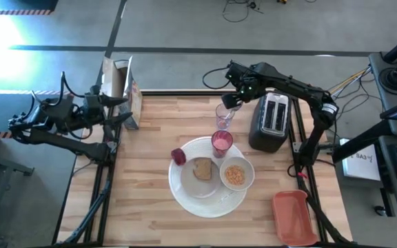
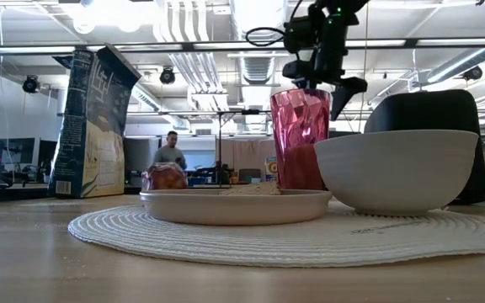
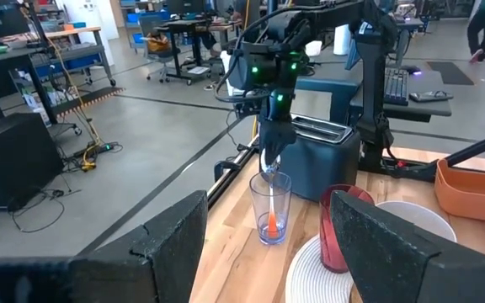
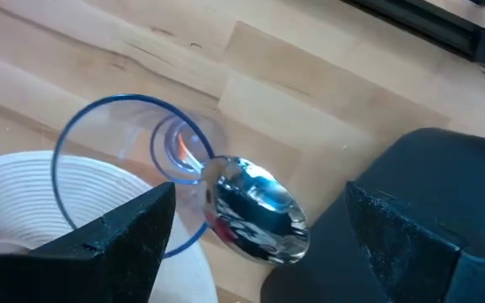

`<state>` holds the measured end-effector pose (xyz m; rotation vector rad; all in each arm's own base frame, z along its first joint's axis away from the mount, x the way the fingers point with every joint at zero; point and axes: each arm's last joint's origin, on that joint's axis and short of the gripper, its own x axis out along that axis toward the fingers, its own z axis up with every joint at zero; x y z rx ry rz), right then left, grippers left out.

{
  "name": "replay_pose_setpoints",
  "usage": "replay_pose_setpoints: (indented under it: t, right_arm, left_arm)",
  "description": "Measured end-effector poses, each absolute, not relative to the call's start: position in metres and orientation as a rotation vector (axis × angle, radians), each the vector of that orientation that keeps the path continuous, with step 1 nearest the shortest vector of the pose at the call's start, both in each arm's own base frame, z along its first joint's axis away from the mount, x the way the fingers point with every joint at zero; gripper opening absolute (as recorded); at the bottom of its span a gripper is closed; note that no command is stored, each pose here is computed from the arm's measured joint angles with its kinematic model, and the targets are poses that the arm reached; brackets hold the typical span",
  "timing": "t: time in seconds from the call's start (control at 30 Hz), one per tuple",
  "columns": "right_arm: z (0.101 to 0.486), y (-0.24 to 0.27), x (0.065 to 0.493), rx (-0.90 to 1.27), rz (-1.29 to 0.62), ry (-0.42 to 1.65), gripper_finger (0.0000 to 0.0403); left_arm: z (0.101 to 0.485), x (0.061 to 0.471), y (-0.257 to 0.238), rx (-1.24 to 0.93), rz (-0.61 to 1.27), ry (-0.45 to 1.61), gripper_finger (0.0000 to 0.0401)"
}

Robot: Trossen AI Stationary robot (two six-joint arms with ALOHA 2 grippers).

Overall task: Arrange a breakfast setting
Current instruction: Put the orange spoon from the transparent cup to the right of the white bowl

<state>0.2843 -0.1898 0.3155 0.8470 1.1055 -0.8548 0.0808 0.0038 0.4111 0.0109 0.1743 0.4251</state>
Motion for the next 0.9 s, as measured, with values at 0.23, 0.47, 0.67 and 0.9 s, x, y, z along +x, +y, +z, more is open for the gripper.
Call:
replay_pose_setpoints:
  t: [0.23,0.47,0.67,0.9]
  right_arm:
    - [0.3126,-0.1899,0.2837,0.827,-0.839,1.124,0.0314]
    - [0.3126,-0.1899,0.2838,0.813,-0.825,1.130,0.0251]
    - [0.3126,-0.1891,0.2843,0.794,-0.763,1.145,0.0189]
    - [0.3128,-0.1890,0.2848,0.794,-0.741,1.145,0.0136]
  left_arm:
    - [0.4112,0.0802,0.0039,0.010,0.425,0.172,0.0236]
    - [0.4108,0.0819,0.0036,0.012,0.425,0.178,0.0236]
    - [0.4106,0.0831,0.0034,0.014,0.425,0.181,0.0236]
    - [0.4105,0.0831,0.0034,0.014,0.425,0.182,0.0236]
